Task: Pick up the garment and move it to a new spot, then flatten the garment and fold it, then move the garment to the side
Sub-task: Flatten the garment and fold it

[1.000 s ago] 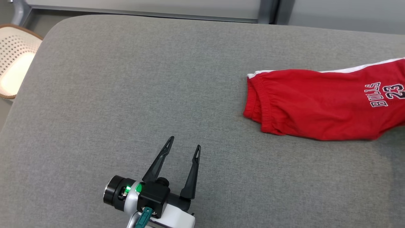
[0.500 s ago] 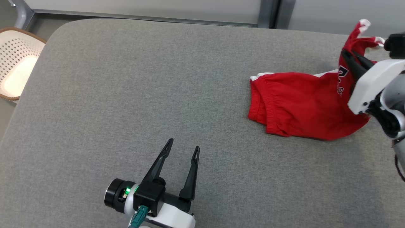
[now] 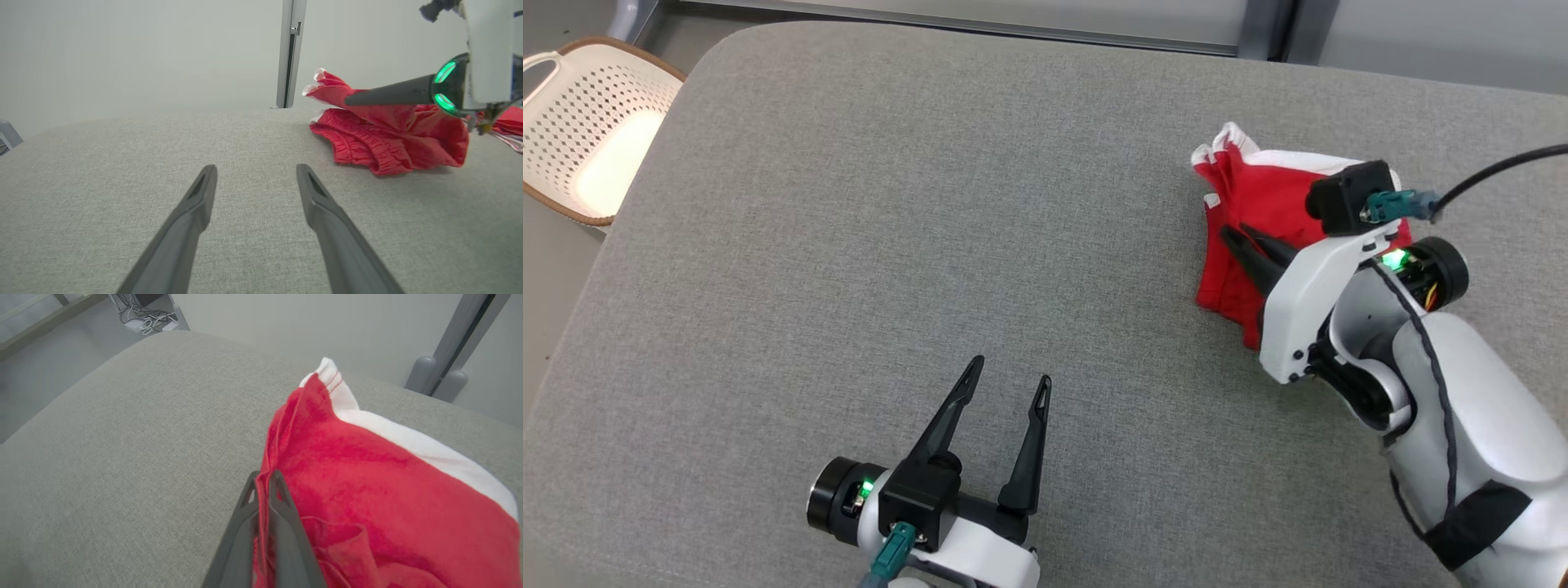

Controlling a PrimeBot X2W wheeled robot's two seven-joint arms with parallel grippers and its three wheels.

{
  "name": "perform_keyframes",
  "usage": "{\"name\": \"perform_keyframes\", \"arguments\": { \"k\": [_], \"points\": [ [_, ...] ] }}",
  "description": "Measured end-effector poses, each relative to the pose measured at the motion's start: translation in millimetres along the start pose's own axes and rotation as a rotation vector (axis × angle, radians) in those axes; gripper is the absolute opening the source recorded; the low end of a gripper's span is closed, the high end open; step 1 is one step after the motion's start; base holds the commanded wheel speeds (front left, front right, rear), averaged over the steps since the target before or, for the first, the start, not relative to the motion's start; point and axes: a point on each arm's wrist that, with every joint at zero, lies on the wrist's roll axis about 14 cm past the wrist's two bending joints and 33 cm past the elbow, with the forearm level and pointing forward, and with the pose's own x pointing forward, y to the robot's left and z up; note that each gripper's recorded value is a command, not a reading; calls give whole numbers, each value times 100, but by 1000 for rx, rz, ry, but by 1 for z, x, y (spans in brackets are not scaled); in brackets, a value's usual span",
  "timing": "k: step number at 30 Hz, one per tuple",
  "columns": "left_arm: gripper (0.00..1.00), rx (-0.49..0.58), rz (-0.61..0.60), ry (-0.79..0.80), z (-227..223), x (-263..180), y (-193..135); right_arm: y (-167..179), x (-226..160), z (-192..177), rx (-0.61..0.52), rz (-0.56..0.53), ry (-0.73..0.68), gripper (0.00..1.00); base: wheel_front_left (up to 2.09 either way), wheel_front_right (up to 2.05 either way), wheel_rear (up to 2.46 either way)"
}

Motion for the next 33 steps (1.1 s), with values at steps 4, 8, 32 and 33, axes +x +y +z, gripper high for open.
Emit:
{"name": "perform_keyframes", "arguments": {
  "k": [4, 8, 32, 33],
  "points": [
    [100, -4, -11, -4, 1, 1, -4, 17, -6, 23, 70, 34, -154, 100, 0, 0, 0],
    [100, 1, -22, -22, 6, 4, -6, -12, -33, 56, 63, -54, -361, 100, 0, 0, 0],
    [100, 8, -59, -9, 1, 7, -11, -109, -62, -40, -293, -185, -67, 0, 0, 0, 0],
    [100, 8, -58, -5, 0, 7, -11, -104, -57, -45, -293, -160, -49, 0, 0, 0, 0]
  ]
}}
